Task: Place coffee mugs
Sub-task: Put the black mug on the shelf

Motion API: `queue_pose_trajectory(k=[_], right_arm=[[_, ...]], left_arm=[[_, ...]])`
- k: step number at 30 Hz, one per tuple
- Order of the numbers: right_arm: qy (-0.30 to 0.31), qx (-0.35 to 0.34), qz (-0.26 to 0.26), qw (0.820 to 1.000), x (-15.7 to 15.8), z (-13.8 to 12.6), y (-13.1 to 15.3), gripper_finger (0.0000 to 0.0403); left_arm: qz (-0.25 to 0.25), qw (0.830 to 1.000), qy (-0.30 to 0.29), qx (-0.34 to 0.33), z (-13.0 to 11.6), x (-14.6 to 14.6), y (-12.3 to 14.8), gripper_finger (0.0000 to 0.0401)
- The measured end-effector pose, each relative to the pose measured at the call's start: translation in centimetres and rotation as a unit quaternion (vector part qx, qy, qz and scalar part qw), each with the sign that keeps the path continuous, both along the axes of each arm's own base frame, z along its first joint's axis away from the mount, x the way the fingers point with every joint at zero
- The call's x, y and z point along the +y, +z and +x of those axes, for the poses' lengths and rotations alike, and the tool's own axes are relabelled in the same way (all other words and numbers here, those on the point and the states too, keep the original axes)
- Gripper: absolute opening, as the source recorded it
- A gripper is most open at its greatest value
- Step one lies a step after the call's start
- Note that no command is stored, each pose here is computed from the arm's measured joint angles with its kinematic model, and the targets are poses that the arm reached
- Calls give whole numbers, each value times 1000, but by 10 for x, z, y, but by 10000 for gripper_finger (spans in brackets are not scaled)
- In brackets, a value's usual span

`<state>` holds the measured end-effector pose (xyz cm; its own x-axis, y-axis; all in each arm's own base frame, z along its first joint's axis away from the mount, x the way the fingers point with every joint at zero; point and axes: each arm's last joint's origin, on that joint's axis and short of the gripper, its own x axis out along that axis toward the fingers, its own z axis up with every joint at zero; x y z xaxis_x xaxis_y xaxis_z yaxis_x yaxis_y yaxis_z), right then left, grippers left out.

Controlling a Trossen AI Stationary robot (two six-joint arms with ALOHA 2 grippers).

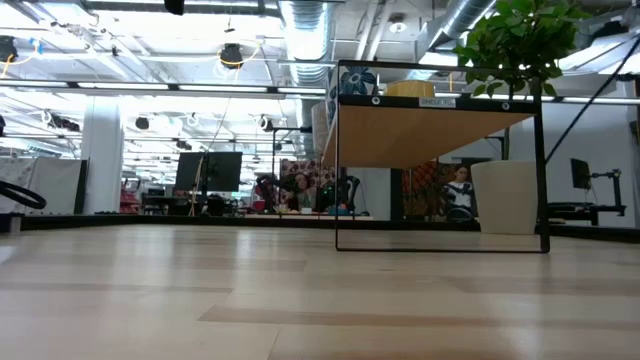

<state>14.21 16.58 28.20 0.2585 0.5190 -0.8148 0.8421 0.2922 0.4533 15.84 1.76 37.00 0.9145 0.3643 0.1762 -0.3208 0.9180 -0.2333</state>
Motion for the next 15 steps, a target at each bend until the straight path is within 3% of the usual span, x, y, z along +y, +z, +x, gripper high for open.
queue_pose_trajectory(k=[4,11,15], right_arm=[[-30,34,2,999,18,9,-15,224],[-41,11,30,999,41,37,-34,224],[-47,27,10,998,45,46,-49,223]], left_arm=[[0,1000,0,0,0,0,0,206],[5,1000,1,2,0,0,0,206],[5,1000,1,2,0,0,0,206]])
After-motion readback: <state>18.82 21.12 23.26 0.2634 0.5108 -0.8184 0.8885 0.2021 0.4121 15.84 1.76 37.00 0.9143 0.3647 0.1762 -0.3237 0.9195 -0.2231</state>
